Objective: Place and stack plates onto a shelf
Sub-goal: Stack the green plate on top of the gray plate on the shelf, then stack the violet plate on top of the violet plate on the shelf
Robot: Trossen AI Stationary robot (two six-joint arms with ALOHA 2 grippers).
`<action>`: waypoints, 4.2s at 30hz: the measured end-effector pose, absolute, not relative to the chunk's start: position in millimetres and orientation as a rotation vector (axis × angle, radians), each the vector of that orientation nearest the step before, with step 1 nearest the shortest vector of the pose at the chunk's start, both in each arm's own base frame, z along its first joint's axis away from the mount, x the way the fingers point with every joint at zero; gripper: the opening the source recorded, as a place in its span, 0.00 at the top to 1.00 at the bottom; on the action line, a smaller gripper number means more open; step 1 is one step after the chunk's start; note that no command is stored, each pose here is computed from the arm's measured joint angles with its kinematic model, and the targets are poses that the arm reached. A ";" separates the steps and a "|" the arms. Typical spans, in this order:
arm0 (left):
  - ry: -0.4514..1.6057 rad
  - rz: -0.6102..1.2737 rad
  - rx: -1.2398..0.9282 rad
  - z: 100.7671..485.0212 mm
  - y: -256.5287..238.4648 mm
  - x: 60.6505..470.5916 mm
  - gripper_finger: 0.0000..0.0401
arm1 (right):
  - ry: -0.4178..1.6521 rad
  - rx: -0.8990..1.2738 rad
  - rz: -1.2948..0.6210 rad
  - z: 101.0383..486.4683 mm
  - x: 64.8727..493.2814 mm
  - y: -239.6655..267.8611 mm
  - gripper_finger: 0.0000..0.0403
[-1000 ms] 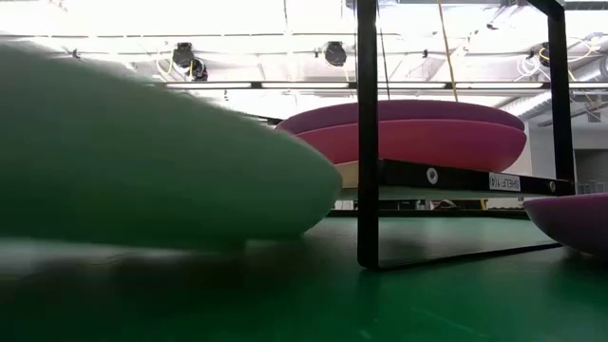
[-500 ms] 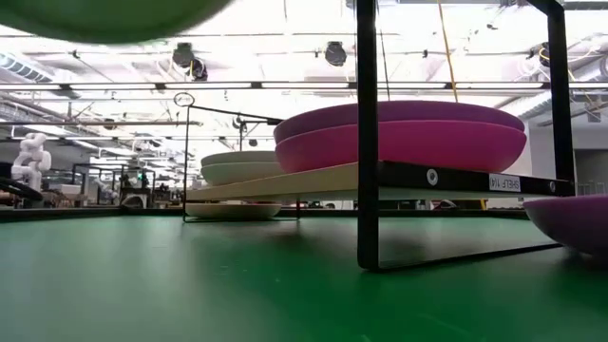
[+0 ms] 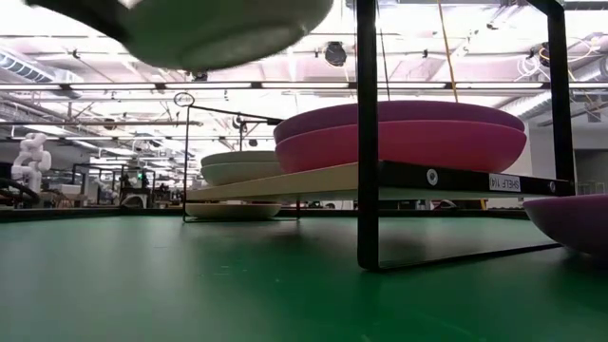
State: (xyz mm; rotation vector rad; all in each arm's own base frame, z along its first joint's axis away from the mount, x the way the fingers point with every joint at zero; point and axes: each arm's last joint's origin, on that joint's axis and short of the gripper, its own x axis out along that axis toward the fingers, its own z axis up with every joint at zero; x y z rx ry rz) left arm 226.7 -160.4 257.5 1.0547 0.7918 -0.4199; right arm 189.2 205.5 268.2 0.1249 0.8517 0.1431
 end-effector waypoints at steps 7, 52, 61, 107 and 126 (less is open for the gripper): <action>0.883 -0.337 1.052 257.0 -108.8 255.8 0.98 | 0.820 0.120 0.172 276.4 186.6 202.4 0.72; 1.048 -0.304 0.641 230.0 -6.8 285.7 0.96 | 0.599 0.022 0.236 327.4 160.5 166.0 0.72; 0.980 -0.259 0.607 231.0 -7.1 291.3 0.87 | 0.601 0.022 0.202 327.0 166.0 160.0 0.72; 1.015 -0.225 0.274 231.5 -113.5 259.7 0.86 | 1.171 0.258 0.245 224.9 212.4 234.2 0.72; 1.014 -0.218 0.259 231.5 -113.7 260.1 0.86 | 1.314 0.146 0.412 191.4 204.8 260.5 0.72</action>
